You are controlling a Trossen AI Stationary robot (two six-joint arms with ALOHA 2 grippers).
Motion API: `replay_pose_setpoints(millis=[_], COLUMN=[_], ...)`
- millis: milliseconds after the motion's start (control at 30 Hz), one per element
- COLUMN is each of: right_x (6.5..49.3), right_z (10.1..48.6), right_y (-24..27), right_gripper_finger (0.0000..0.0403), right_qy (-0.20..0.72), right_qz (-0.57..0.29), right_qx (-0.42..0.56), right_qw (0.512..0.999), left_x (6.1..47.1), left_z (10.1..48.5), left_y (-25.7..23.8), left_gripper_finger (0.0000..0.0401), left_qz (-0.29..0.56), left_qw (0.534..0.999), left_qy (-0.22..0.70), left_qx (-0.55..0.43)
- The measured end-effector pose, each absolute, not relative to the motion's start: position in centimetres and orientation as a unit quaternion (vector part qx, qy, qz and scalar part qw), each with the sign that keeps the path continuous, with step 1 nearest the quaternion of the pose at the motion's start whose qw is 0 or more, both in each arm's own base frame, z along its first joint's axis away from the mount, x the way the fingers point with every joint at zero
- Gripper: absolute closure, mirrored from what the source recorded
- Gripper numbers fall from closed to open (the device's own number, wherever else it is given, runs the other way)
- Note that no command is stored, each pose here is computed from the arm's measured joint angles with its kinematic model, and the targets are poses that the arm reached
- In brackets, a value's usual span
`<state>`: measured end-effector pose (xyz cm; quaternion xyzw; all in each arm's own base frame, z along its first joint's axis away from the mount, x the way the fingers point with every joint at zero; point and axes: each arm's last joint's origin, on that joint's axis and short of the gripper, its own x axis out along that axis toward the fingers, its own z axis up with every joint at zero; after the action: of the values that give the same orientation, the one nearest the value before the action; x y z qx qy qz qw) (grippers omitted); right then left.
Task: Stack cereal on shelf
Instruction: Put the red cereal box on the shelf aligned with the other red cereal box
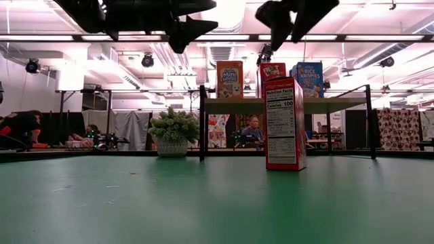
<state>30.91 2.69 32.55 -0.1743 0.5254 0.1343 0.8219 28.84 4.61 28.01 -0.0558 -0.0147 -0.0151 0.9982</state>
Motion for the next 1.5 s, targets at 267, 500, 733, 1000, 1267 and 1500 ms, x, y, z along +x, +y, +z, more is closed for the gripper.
replay_pose_setpoints(millis=[267,500,733,1000,1267,1500], right_x=[32.8,34.1,34.9,34.8,34.7,34.5], right_z=[29.7,27.3,25.5,25.2,25.3,27.2], right_y=[3.2,3.8,3.9,3.9,3.8,3.7], right_gripper_finger=[0.009,0.0094,0.0107,0.0169,0.0219,0.0227], right_qy=[0.546,0.567,0.591,0.601,0.604,0.612], right_qz=[0.2,0.234,0.24,0.242,0.237,0.214], right_qx=[-0.255,-0.283,-0.283,-0.279,-0.272,-0.246], right_qw=[0.773,0.738,0.717,0.708,0.71,0.721], left_x=[28.8,28.8,28.8,28.8,28.9,28.8], left_z=[28.0,28.0,28.1,28.3,28.7,28.8], left_y=[4.6,4.6,4.6,4.7,4.7,4.8], left_gripper_finger=[0.0145,0.0145,0.0145,0.0145,0.0145,0.0145], left_qz=[-0.015,-0.015,-0.015,-0.015,-0.014,-0.012], left_qw=[0.998,0.998,0.998,0.999,0.999,0.999], left_qy=[-0.012,-0.014,-0.016,-0.023,-0.03,-0.032], left_qx=[-0.065,-0.06,-0.054,-0.047,-0.039,-0.033])
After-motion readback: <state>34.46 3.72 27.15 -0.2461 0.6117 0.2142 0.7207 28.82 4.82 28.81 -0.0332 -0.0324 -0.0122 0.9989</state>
